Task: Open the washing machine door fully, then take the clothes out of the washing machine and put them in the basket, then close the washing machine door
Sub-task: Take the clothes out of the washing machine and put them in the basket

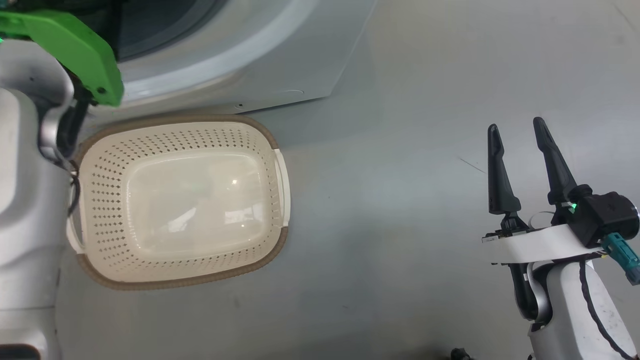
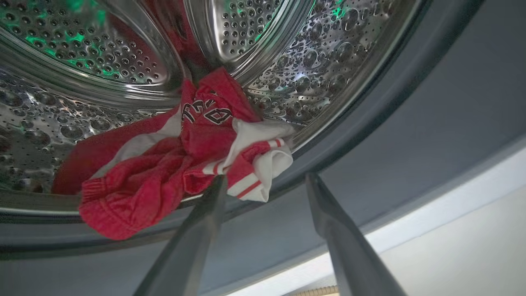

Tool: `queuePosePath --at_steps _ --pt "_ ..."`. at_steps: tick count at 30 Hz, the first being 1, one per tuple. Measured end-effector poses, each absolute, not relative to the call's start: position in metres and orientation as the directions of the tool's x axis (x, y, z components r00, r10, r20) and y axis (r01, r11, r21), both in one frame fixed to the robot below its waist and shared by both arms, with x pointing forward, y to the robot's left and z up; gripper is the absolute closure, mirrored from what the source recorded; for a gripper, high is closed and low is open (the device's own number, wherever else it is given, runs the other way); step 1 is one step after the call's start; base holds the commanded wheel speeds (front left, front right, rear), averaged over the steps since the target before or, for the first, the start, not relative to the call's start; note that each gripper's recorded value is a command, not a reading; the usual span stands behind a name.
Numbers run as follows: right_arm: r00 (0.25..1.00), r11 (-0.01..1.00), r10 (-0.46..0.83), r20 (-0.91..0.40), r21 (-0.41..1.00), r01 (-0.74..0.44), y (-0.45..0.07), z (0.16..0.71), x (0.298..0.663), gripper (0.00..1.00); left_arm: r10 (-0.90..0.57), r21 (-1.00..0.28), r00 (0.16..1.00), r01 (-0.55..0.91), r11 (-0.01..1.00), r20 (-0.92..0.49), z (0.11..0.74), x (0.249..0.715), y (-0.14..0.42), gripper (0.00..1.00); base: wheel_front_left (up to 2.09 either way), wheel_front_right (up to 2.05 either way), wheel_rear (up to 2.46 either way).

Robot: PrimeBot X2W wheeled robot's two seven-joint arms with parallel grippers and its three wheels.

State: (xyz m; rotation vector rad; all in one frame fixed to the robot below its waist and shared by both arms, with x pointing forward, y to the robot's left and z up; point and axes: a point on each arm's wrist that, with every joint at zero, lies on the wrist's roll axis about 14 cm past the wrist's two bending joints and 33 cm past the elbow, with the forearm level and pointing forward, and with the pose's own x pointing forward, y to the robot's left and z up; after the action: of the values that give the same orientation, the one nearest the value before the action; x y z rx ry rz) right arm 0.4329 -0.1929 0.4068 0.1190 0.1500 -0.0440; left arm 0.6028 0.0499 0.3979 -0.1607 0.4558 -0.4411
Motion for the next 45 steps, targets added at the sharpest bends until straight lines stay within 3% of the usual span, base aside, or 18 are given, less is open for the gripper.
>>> queuePosePath --at_steps 18,28,29,30,31,32,45 --pt "0.97 0.985 -0.101 -0.219 0.118 0.129 -0.215 0.387 0.424 0.0 -0.463 -0.232 0.747 0.401 0.886 -0.478 0.372 0.666 0.031 0.0 0.0 0.0 0.0" --pt "0.959 0.975 -0.141 -0.246 0.136 0.178 -0.226 0.379 0.423 0.0 -0.464 -0.298 0.69 0.356 0.886 -0.555 0.329 0.676 0.024 0.0 0.0 0.0 0.0" --pt "0.958 0.974 -0.146 -0.246 0.132 0.183 -0.227 0.378 0.423 0.0 -0.462 -0.298 0.69 0.354 0.887 -0.557 0.328 0.678 0.024 0.13 0.0 0.0 0.0" --pt "0.957 0.973 -0.149 -0.248 0.133 0.186 -0.228 0.378 0.423 0.0 -0.461 -0.298 0.691 0.352 0.887 -0.557 0.327 0.681 0.024 0.45 0.0 0.0 0.0" --pt "0.957 0.973 -0.152 -0.248 0.135 0.189 -0.228 0.377 0.424 0.0 -0.458 -0.298 0.693 0.348 0.889 -0.556 0.326 0.683 0.024 0.67 0.0 0.0 0.0" --pt "0.956 0.972 -0.155 -0.25 0.133 0.193 -0.23 0.377 0.424 0.0 -0.458 -0.298 0.695 0.349 0.889 -0.555 0.325 0.685 0.023 1.0 0.0 0.0 0.0" --pt "0.949 0.969 -0.175 -0.261 0.125 0.213 -0.233 0.372 0.425 0.0 -0.421 -0.28 0.73 0.316 0.907 -0.539 0.316 0.695 0.029 1.0 0.0 0.0 0.0"
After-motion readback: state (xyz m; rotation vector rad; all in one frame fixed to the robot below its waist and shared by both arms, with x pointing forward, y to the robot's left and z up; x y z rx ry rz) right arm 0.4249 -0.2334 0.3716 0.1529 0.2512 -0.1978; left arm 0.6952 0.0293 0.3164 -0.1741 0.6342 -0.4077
